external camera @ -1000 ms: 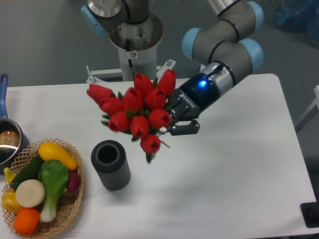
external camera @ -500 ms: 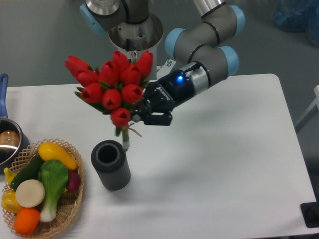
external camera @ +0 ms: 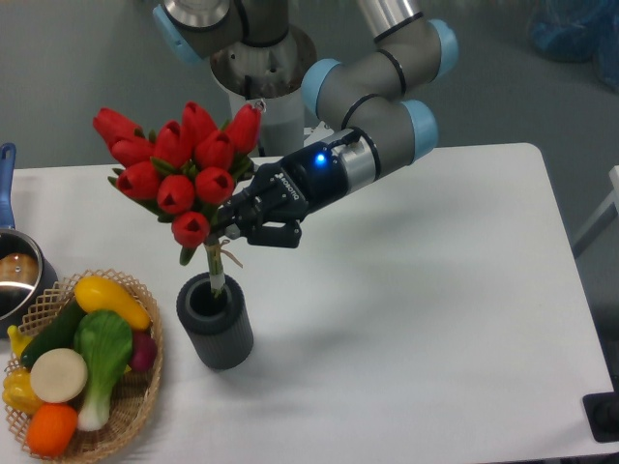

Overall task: Insert the flowers into the vase
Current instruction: 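Position the tulip stems above the vase opening and lower them in, then push the held tulip stems down deeper into the grey vase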

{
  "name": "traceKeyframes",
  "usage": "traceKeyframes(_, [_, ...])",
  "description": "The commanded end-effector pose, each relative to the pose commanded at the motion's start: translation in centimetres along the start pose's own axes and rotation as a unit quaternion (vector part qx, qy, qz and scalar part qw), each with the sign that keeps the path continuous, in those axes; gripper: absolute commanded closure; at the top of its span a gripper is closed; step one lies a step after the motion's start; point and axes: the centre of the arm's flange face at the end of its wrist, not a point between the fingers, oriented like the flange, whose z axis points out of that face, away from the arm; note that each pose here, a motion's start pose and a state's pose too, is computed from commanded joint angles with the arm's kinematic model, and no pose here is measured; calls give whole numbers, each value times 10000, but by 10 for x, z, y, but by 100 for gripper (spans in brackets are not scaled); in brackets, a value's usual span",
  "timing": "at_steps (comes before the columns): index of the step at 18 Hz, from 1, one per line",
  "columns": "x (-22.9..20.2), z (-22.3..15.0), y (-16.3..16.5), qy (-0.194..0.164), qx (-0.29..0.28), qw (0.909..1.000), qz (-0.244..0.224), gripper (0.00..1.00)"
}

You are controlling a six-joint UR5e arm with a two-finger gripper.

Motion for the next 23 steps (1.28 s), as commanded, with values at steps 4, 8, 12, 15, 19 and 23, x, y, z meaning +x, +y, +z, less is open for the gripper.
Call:
traceKeyframes(4, [0,0,5,-1,-7,10000,38,88])
traceKeyframes(8, [-1,1,16,8,-6,10000,44,88])
traceKeyframes(12, [0,6,33,54,-12,9999,112,88])
traceKeyframes(15, [3,6,37,54,-20,10000,74,88])
traceKeyframes(19, [5,5,50,36,-19,10000,83,88])
traceKeyframes(23, [4,6,59,54,-20,10000,10,88])
